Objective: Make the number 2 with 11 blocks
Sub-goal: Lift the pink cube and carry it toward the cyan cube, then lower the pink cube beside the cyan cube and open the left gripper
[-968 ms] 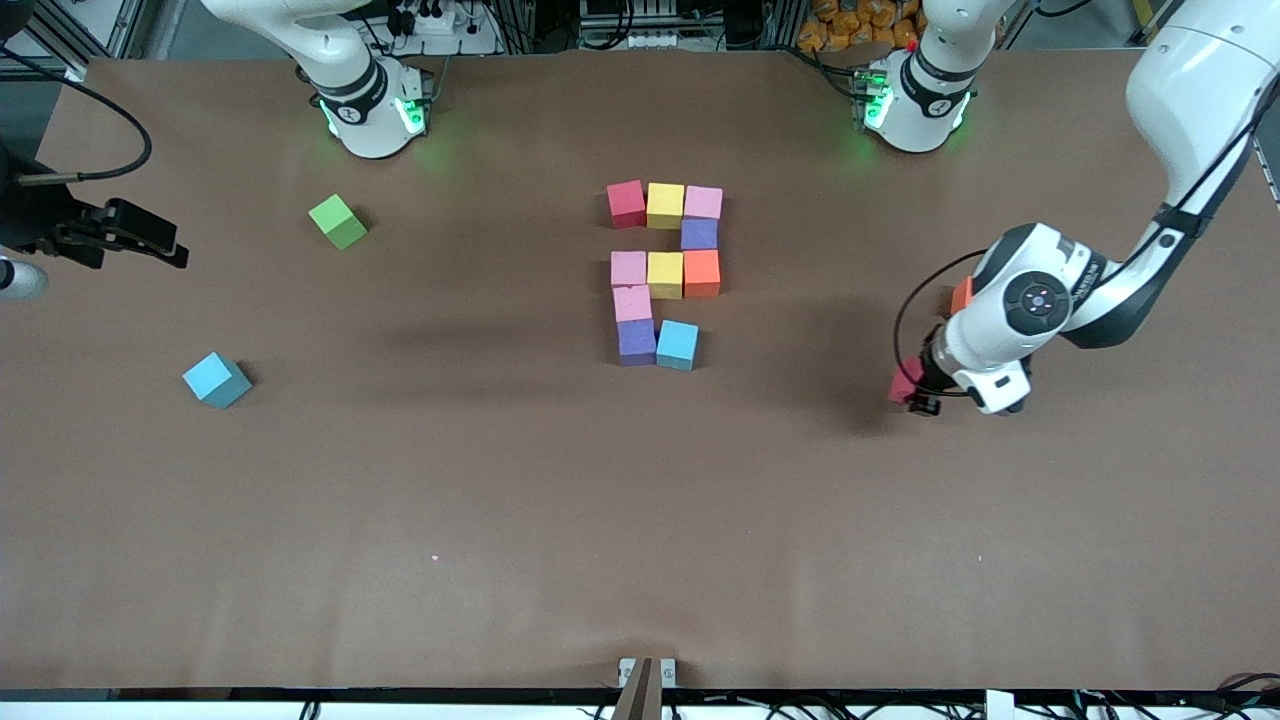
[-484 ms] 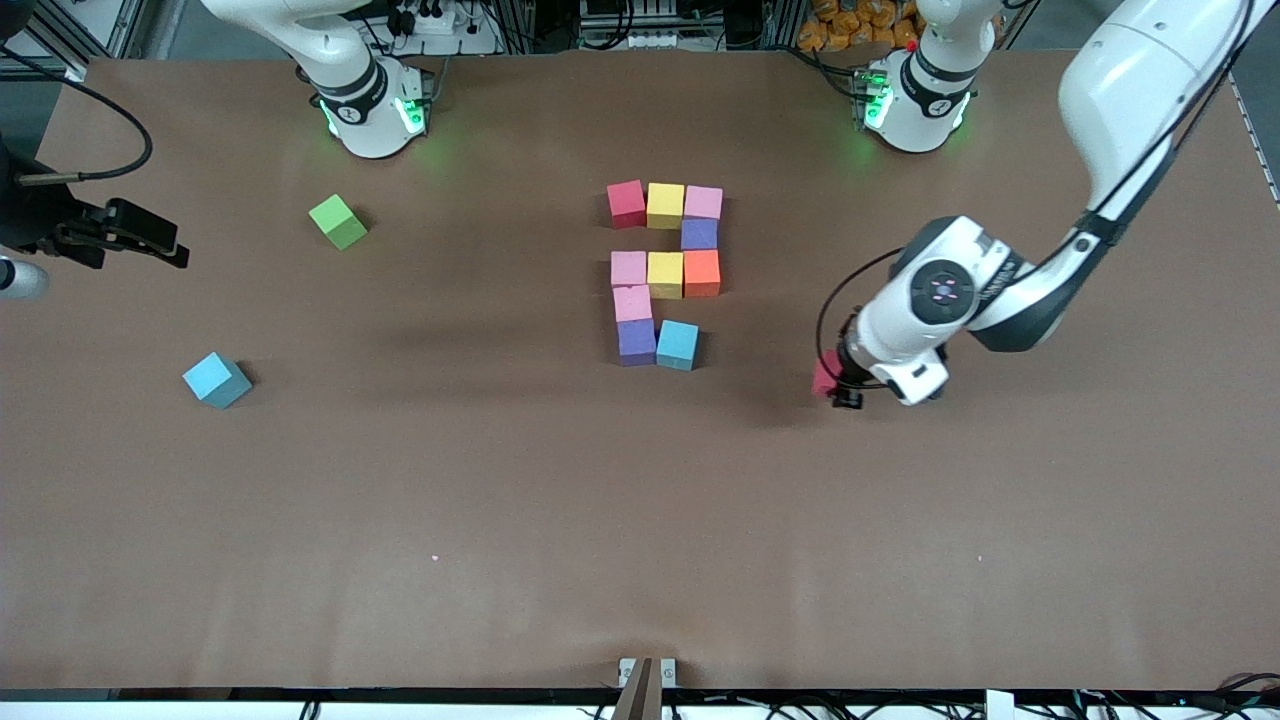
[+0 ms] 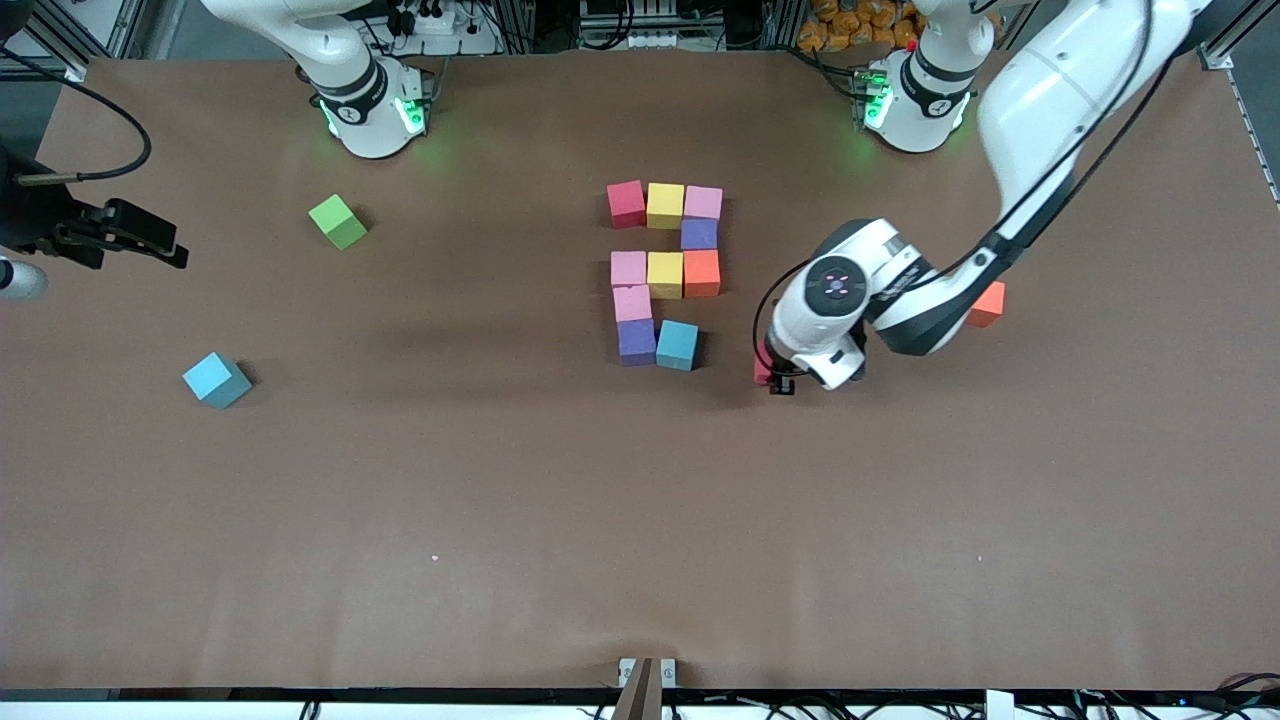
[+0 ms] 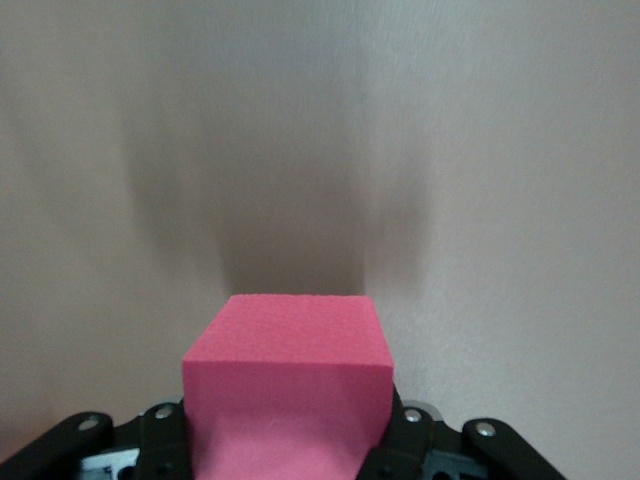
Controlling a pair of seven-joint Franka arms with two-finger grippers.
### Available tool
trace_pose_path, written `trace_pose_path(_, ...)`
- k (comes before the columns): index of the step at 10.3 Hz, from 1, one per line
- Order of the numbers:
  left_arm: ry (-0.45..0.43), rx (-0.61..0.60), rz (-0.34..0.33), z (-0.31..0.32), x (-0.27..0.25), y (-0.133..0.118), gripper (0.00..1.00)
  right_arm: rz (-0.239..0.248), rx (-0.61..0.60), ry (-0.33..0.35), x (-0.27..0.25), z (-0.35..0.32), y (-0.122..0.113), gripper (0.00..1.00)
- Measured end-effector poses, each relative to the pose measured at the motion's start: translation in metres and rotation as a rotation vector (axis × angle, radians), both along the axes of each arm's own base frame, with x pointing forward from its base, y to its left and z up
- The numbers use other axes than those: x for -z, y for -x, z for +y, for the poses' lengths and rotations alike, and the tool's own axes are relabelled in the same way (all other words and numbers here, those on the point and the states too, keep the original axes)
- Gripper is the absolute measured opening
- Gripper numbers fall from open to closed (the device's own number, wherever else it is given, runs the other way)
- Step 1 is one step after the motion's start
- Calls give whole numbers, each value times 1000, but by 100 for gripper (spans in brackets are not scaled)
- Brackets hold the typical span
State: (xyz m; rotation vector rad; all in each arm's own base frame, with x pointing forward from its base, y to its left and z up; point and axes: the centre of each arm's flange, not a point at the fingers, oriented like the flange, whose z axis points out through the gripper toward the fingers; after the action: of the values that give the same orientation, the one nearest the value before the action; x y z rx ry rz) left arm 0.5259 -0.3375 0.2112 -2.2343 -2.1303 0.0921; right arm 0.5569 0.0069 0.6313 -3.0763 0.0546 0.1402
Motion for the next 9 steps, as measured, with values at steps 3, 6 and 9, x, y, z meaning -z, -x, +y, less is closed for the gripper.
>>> trace_pose_path(3,-6,-29,4,-35,13,10,60,0,4,0,0,-2,0,100)
trace_pose_path(6,-8,-51,6,-51,14,21,60,-5,2,-1,0,-1,-1,100)
trace_pose_path(9,-10,-81,19,-63,19,31,60,-14,-10,6,-1,5,-1,100)
